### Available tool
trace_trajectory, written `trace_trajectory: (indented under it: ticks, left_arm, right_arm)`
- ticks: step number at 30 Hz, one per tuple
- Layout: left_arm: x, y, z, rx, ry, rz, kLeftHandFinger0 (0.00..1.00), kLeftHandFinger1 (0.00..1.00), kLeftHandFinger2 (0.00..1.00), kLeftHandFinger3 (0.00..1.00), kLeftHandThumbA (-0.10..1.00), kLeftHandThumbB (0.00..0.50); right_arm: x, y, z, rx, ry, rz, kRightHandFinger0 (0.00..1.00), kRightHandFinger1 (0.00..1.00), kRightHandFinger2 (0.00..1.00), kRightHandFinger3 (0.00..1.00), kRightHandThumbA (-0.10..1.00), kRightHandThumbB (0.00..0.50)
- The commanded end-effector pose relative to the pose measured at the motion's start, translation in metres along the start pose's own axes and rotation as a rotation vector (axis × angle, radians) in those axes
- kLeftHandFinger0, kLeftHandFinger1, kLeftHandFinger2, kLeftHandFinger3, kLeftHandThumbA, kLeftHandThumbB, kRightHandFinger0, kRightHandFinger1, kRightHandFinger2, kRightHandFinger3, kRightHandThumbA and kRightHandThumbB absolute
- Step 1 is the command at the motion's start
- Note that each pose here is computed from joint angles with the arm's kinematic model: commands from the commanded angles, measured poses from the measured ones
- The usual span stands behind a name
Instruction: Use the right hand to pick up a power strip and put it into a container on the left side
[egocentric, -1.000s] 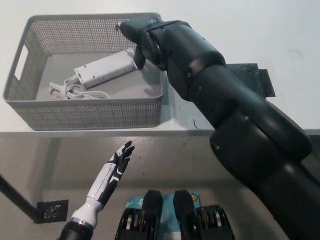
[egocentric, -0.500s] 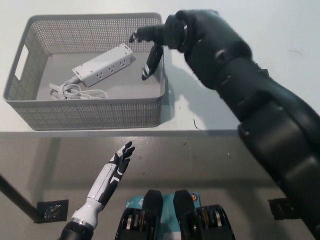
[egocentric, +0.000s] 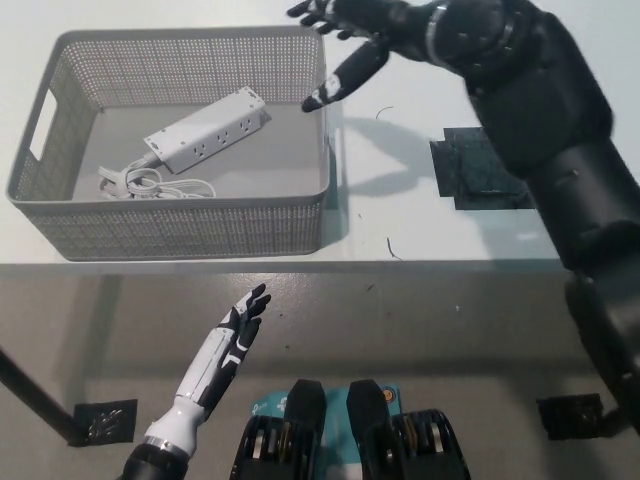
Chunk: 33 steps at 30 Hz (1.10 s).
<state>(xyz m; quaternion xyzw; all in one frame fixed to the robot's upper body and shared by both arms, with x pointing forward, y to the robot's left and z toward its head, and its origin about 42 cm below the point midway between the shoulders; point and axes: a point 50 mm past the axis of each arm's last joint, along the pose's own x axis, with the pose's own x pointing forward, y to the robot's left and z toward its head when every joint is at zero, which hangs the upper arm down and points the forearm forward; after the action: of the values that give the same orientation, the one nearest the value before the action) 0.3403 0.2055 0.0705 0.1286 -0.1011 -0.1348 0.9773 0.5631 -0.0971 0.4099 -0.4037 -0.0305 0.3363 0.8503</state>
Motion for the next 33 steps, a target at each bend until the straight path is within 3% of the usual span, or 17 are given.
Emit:
trace_trajectory:
  ticks: [1,5,11,16,17,19,20,21,23,24,25,26,28,30,33]
  left_arm:
    - [0.016,0.007,0.017,0.063,-0.085,-0.018,1.0,1.0,1.0,1.0,1.0,0.137]
    - [0.015,0.006,0.017,0.063,-0.088,-0.018,1.0,1.0,1.0,1.0,1.0,0.132]
    - [0.015,0.006,0.015,0.065,-0.081,-0.014,1.0,1.0,1.0,1.0,1.0,0.127]
    - [0.014,0.003,0.013,0.063,-0.077,-0.012,1.0,1.0,1.0,1.0,1.0,0.12]
    - [0.014,0.003,0.013,0.067,-0.079,-0.012,1.0,1.0,1.0,1.0,1.0,0.111]
    - [0.013,0.002,0.013,0.065,-0.077,-0.012,1.0,1.0,1.0,1.0,1.0,0.108]
    - [0.012,0.001,0.012,0.063,-0.075,-0.012,1.0,1.0,1.0,1.0,1.0,0.108]
    - [0.012,0.001,0.012,0.061,-0.074,-0.012,1.0,1.0,1.0,1.0,1.0,0.108]
    - [0.012,0.001,0.012,0.058,-0.071,-0.011,1.0,1.0,1.0,1.0,1.0,0.109]
    - [0.012,0.001,0.012,0.057,-0.074,-0.011,1.0,1.0,1.0,1.0,1.0,0.102]
    - [0.012,0.001,0.012,0.056,-0.073,-0.013,1.0,1.0,1.0,1.0,1.0,0.107]
    - [0.013,0.001,0.011,0.053,-0.073,-0.013,1.0,1.0,1.0,1.0,1.0,0.109]
    - [0.013,0.001,0.012,0.054,-0.073,-0.012,1.0,1.0,1.0,1.0,1.0,0.107]
    - [0.013,0.0,0.012,0.056,-0.073,-0.015,1.0,1.0,1.0,1.0,1.0,0.106]
    - [0.014,0.001,0.012,0.059,-0.073,-0.012,1.0,1.0,1.0,1.0,1.0,0.107]
  right_arm:
    - [-0.311,-0.117,0.13,-0.006,-1.038,-0.321,1.0,1.0,1.0,1.0,1.0,0.434]
    - [-0.34,-0.094,0.11,-0.018,-1.11,-0.366,1.0,1.0,1.0,1.0,1.0,0.399]
    - [-0.377,-0.037,0.09,-0.039,-1.27,-0.566,1.0,1.0,1.0,1.0,1.0,0.46]
    - [-0.386,0.012,0.088,-0.14,-1.414,-0.754,1.0,1.0,1.0,1.0,1.0,0.427]
    - [-0.387,0.026,0.089,-0.178,-1.435,-0.827,1.0,1.0,1.0,1.0,1.0,0.452]
    - [-0.385,0.043,0.088,-0.207,-1.46,-0.896,1.0,1.0,1.0,1.0,1.0,0.457]
    - [-0.384,0.056,0.086,-0.237,-1.464,-0.937,1.0,1.0,1.0,1.0,1.0,0.433]
    - [-0.383,0.064,0.084,-0.271,-1.451,-0.964,1.0,1.0,1.0,1.0,1.0,0.362]
    - [-0.382,0.076,0.08,-0.295,-1.438,-0.985,1.0,1.0,1.0,1.0,1.0,0.312]
    - [-0.381,0.085,0.076,-0.353,-1.392,-1.038,1.0,1.0,1.0,1.0,1.0,0.207]
    - [-0.379,0.089,0.074,-0.313,-1.411,-1.021,1.0,1.0,1.0,1.0,0.94,0.141]
    - [-0.377,0.09,0.076,-0.303,-1.425,-1.022,1.0,1.0,1.0,1.0,0.94,0.125]
    - [-0.376,0.096,0.069,-0.28,-1.421,-0.994,1.0,1.0,1.0,1.0,0.97,0.176]
    - [-0.374,0.103,0.062,-0.257,-1.386,-1.017,1.0,1.0,1.0,1.0,1.0,0.149]
    - [-0.366,0.114,0.06,-0.19,-1.387,-1.055,1.0,1.0,1.0,1.0,1.0,0.197]
